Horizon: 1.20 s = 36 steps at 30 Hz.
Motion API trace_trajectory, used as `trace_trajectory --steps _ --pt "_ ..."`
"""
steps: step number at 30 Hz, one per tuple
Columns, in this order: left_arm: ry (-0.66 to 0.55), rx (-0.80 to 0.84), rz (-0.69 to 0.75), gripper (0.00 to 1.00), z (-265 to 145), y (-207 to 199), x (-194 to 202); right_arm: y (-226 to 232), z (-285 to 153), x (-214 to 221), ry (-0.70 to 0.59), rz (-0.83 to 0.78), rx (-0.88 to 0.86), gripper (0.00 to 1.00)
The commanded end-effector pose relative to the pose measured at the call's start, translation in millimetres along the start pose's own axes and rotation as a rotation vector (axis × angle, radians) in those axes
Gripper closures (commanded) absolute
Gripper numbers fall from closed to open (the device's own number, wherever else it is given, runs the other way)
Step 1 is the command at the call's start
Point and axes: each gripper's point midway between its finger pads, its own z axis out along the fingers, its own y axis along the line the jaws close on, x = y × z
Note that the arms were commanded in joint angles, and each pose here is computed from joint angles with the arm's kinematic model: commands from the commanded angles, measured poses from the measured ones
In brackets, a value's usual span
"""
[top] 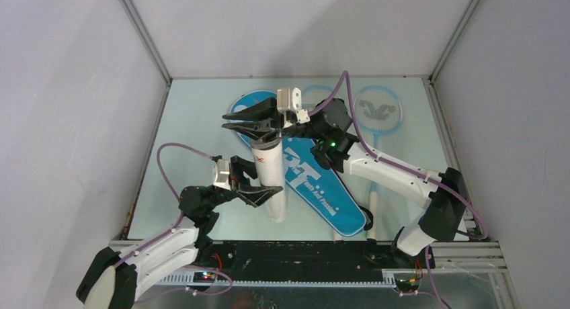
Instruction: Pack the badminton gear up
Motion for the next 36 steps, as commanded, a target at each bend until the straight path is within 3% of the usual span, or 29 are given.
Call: trace_trajectory --steps 1,15,36 --pt "-0.231 0.009 0.157 0.63 7 -9 -67 7 -3 -2 0.031 -0.008 -0.015 0.74" --pt "-0.203 0.0 0.137 0.63 8 -4 -57 -9 2 -39 -0.001 -0.083 0.044 0.61" --pt "-0.072 0.026 0.196 0.65 9 0 -29 -33 3 -90 -0.036 -0.11 0.111 0.51"
